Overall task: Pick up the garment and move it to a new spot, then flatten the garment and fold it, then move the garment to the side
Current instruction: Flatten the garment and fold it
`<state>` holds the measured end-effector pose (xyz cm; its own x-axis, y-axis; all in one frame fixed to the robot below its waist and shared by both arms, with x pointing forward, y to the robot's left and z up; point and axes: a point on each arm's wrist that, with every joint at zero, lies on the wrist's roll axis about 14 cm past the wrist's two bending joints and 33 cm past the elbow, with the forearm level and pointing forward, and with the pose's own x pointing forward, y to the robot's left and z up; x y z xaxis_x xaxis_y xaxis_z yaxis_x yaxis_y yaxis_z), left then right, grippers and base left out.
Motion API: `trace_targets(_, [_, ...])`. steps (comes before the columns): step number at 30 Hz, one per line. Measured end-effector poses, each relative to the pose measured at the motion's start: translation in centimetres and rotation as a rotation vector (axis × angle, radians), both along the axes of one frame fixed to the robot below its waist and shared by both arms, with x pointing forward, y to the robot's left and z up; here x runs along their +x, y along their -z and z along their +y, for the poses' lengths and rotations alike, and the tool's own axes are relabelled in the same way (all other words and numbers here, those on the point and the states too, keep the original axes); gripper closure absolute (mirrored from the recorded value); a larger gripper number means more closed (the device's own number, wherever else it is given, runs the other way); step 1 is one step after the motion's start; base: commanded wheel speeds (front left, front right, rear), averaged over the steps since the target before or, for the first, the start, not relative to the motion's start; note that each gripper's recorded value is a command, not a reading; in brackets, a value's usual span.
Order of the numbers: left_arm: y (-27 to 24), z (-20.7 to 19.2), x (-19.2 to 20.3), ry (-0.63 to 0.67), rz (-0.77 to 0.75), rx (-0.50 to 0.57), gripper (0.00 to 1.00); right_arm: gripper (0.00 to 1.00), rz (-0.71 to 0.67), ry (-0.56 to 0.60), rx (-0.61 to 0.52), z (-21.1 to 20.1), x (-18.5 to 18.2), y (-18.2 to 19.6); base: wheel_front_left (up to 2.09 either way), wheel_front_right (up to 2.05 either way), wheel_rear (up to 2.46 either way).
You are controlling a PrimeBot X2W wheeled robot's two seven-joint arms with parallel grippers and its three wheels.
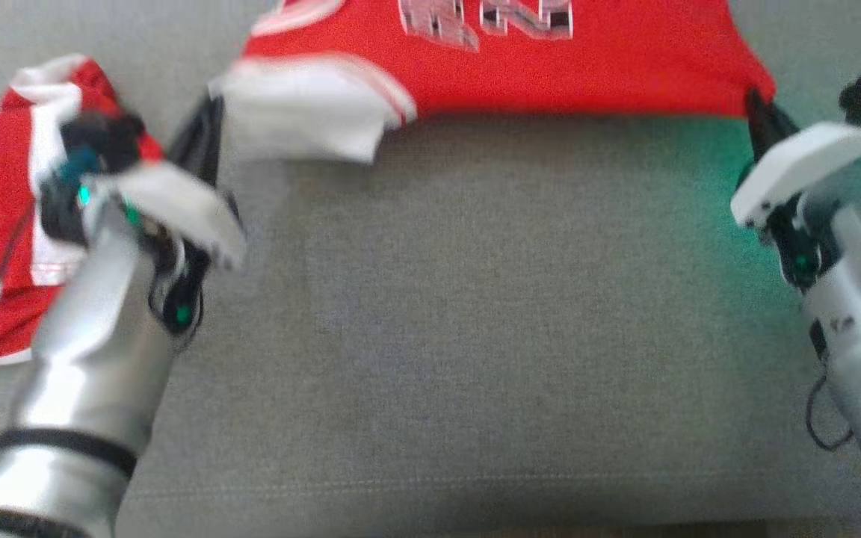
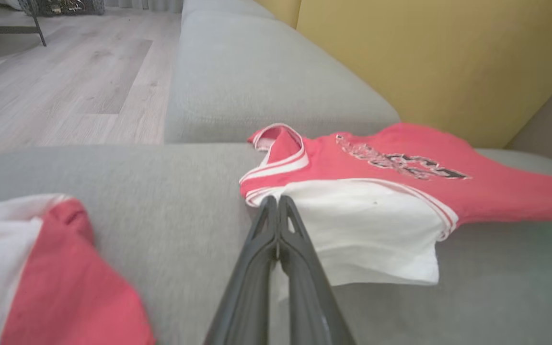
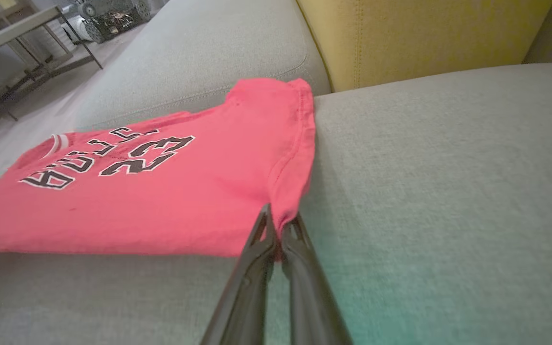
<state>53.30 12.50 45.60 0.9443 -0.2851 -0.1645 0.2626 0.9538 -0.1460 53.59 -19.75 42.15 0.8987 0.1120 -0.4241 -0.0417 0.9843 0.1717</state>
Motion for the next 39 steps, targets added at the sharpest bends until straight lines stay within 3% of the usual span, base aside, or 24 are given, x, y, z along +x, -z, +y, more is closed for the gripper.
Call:
trace_targets(1, [0.9, 0.4, -2.0, 0.021, 0.025, 0.033, 1.00, 1.00, 0.008, -0.014, -0.021, -0.3, -1.1, -0.2, 0.00, 0.00, 0.00])
trace_targets(13, [1.8, 1.4, -9.6, 0.119, 0.079, 0.134, 1.00, 1.00, 0.109, -0.149, -0.164, -0.8, -6.4, 0.1, 0.00, 0.00, 0.00])
trace_targets(20, [2.7, 1.9, -14.0, 0.165, 0.166, 0.124, 1.00, 1.00, 0.204, -0.207, -0.208, -1.6, -9.5, 0.6, 0.00, 0.00, 0.00])
trace_targets(39, [2.7, 0.8, -22.8, 0.339, 0.380, 0.032, 1.00, 1.00, 0.513, -0.330, -0.152, -2.7, -18.5, 2.0, 0.00, 0.00, 0.00])
